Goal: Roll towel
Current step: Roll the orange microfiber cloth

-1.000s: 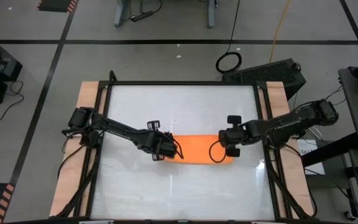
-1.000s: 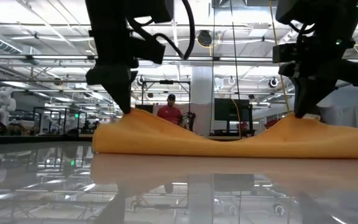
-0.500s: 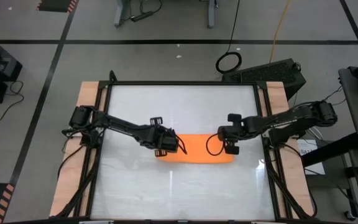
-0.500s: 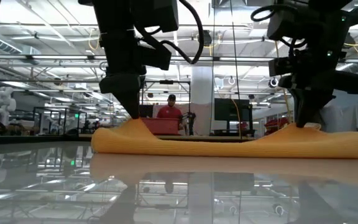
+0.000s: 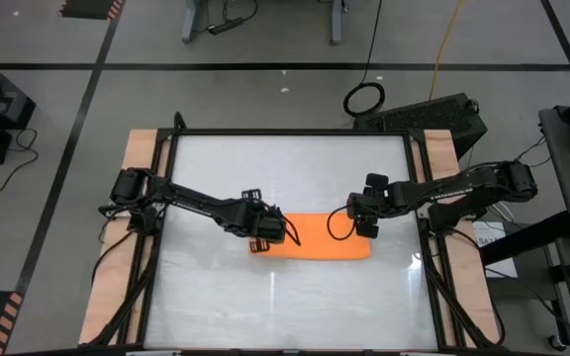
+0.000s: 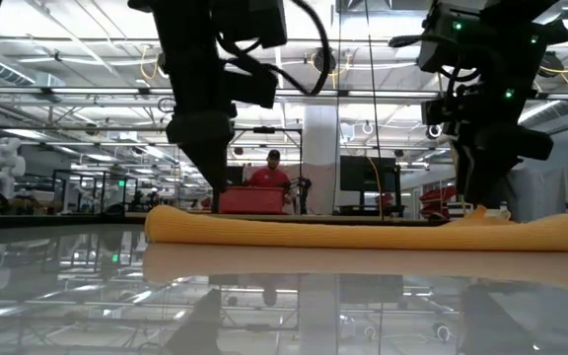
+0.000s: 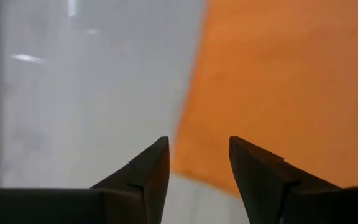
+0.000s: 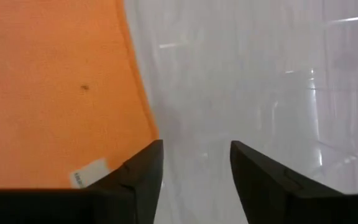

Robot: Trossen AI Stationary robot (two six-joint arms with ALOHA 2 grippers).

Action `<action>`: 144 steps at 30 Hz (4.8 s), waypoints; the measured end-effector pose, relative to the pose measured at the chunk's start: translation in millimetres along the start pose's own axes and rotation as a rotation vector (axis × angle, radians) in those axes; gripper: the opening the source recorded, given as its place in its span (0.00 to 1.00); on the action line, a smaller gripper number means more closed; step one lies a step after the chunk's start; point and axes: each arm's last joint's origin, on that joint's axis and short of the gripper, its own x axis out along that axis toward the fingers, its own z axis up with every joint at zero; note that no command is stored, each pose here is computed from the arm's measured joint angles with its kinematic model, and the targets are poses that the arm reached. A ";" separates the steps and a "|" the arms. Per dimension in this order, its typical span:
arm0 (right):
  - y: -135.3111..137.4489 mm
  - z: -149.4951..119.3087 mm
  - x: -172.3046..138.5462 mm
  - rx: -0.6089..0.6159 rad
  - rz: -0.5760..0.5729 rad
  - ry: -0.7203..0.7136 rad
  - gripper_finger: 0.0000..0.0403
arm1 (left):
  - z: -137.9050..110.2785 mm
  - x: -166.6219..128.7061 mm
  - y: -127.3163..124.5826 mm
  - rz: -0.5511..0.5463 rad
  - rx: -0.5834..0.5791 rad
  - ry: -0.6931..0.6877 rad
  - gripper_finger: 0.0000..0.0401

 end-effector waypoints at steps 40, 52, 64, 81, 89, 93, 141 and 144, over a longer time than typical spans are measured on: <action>80.4 -21.7 11.6 -0.027 0.553 -0.293 0.38 | 15.0 53.4 -1.5 -0.202 0.284 0.007 0.43; 120.6 -12.2 28.2 0.039 0.659 -0.364 0.38 | 21.8 76.0 29.4 -0.027 0.460 0.022 0.43; 158.2 51.7 14.3 -0.075 0.712 -0.619 0.38 | 48.0 78.6 65.4 0.335 0.583 -0.031 0.43; 131.0 26.1 -7.6 -0.314 0.373 -0.208 0.38 | 42.3 37.0 14.5 -0.265 0.203 -0.119 0.43; 131.4 13.5 16.2 -0.231 0.414 -0.243 0.38 | 34.6 65.7 21.1 -0.217 0.137 -0.043 0.43; 138.9 16.0 25.5 -0.174 0.462 -0.296 0.38 | 32.5 76.7 29.7 -0.182 0.169 -0.039 0.43; 151.9 55.7 -5.0 -0.320 0.292 -0.372 0.38 | 19.3 -1.3 -51.8 -0.247 0.494 -0.175 0.43; 161.1 45.5 -10.6 -0.406 0.280 -0.371 0.38 | 12.6 -12.5 -73.3 -0.237 0.529 -0.211 0.43</action>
